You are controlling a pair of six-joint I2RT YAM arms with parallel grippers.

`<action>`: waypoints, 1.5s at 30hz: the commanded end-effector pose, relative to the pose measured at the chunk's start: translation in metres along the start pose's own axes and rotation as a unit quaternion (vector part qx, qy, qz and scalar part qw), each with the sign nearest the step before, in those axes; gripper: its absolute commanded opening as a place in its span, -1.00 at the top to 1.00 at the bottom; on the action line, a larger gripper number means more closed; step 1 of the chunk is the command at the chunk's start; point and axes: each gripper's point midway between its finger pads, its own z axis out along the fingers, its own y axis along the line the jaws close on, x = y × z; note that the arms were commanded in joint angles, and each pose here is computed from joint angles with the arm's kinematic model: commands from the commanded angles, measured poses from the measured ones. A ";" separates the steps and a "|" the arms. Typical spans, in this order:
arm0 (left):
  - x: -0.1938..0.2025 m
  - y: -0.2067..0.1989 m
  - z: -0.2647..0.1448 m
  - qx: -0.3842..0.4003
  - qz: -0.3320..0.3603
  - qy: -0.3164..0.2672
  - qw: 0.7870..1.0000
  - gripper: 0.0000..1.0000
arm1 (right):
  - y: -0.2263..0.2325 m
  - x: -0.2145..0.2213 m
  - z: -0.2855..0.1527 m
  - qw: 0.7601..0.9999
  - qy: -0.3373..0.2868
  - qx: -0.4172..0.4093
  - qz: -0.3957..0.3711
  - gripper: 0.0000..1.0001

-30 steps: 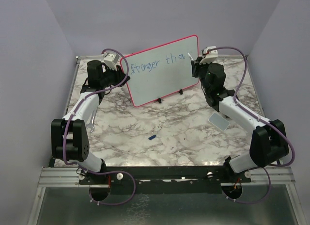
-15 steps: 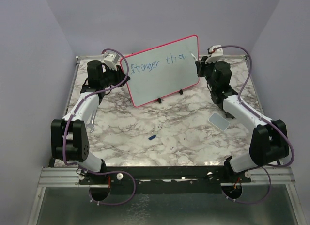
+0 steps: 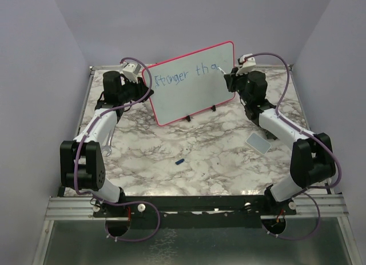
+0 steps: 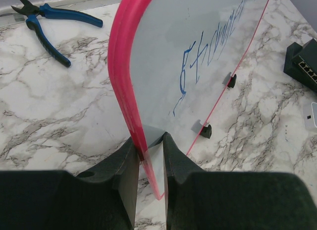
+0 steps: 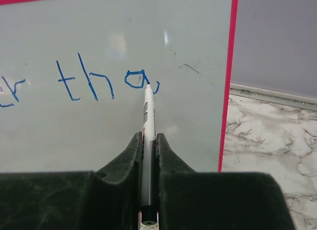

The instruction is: Write a sentence on the whiteboard

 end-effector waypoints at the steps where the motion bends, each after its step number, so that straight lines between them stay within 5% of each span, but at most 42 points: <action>1: 0.014 0.001 0.000 -0.008 0.013 0.022 1.000 0.89 | 0.001 -0.022 0.006 1.000 -0.030 -0.001 0.000 0.99; 45: 0.013 -0.001 0.000 -0.004 0.015 0.023 1.000 0.89 | -0.013 0.015 0.014 0.999 0.006 0.038 0.003 0.99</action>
